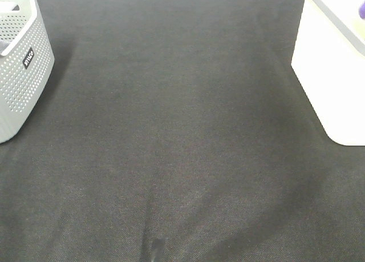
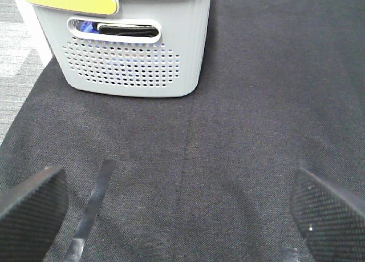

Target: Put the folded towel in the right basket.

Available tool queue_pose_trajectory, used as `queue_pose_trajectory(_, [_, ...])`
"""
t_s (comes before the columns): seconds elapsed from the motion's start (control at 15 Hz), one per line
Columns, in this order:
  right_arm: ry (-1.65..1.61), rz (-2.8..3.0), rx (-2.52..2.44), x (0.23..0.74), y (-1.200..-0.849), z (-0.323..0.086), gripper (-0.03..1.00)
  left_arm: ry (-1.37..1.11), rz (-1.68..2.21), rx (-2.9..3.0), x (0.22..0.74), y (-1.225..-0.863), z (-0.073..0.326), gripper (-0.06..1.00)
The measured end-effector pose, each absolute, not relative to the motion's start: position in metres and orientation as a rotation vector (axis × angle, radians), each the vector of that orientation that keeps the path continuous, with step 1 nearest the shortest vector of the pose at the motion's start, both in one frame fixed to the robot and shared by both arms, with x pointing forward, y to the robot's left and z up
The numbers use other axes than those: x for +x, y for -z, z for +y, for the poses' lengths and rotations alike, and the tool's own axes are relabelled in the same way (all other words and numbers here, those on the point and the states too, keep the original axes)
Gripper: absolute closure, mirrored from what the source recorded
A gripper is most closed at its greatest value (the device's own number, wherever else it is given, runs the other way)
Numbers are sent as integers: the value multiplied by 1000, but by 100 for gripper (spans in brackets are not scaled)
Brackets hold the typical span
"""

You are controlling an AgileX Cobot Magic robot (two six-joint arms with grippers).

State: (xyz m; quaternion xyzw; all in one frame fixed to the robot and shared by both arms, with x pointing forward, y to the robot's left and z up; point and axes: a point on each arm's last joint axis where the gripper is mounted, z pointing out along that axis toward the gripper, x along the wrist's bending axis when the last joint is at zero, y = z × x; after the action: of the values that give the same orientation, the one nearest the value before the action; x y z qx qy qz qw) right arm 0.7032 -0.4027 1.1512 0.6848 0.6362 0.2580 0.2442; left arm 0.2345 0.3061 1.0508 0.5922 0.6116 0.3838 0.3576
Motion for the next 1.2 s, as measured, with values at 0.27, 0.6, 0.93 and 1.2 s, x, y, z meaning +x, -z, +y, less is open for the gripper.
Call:
queue_pose_trajectory(0.27, [-615,1762,1923,717,-1117,-414,72,-990,1578,1528,234,-1051,306,-4])
queue_pose_trajectory(0.6, [-553,1686,1998,719,-1110,-420,1,-990,1578,1528,234,-1051,306,-4])
queue_pose_trajectory(0.93, [-660,1723,1901,712,-1147,-362,-1,-990,1578,1528,234,-1051,306,-4])
queue_pose_trajectory(1.2, [-755,1922,1662,696,-1172,-226,-1,-990,1578,1528,234,-1051,306,-4])
